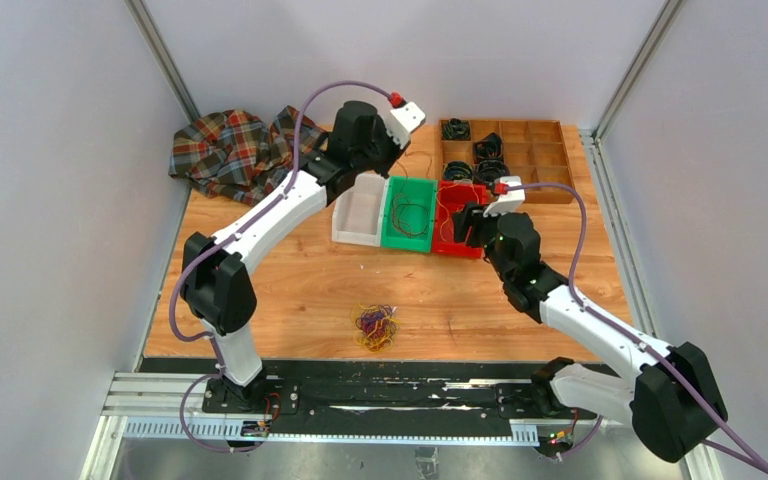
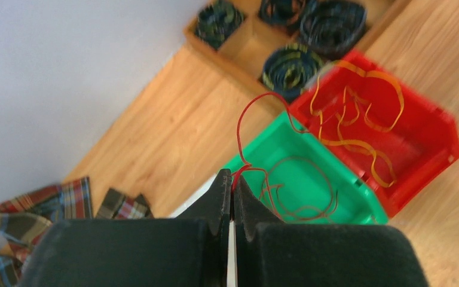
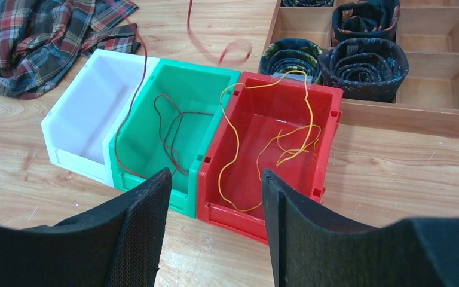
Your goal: Untangle the cables
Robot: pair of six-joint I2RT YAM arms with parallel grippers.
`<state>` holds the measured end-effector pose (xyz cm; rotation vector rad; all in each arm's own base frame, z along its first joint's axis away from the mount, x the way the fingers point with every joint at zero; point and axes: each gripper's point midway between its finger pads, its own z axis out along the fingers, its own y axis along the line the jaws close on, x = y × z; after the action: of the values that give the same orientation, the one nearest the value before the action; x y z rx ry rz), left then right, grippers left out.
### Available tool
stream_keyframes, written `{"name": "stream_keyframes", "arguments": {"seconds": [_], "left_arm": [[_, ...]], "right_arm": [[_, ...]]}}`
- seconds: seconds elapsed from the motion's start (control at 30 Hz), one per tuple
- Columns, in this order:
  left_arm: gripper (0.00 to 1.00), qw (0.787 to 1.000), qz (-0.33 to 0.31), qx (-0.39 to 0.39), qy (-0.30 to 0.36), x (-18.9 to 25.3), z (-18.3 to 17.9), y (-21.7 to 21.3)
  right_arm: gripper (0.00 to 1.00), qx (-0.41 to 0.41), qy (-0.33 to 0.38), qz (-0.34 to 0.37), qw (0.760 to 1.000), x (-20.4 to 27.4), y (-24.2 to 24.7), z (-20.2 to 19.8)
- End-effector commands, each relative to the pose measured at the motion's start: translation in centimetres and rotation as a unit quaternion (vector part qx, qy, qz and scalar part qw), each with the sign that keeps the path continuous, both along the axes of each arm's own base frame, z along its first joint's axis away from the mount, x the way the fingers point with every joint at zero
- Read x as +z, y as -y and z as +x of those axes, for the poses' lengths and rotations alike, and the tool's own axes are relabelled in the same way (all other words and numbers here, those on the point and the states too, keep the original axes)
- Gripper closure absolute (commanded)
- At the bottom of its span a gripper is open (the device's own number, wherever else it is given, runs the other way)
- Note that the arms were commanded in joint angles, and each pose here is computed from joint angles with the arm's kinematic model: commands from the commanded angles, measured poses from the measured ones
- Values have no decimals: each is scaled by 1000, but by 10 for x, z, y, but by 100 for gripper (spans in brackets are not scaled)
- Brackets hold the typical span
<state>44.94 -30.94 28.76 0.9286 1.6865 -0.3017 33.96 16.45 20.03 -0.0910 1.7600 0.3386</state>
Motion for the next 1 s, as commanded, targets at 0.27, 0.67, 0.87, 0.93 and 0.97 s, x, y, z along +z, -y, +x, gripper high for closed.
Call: {"name": "stream_keyframes", "arguments": {"seconds": [0.27, 0.67, 0.87, 0.93, 0.97], "left_arm": [[99, 996, 77, 28, 22, -38, -2, -29], [100, 988, 143, -59, 15, -93, -16, 6], [100, 987, 140, -77, -18, -118, -14, 24], [100, 987, 134, -82, -28, -126, -14, 30], [100, 987, 134, -85, -33, -132, -15, 33]], "right_arm": [[44, -44, -20, 0, 999, -15, 18, -5], [44, -69, -32, -17, 997, -19, 28, -2], [45, -80, -35, -20, 996, -20, 34, -5], [45, -85, -33, -19, 996, -19, 36, -6], [45, -88, -32, -17, 995, -18, 38, -7]]}}
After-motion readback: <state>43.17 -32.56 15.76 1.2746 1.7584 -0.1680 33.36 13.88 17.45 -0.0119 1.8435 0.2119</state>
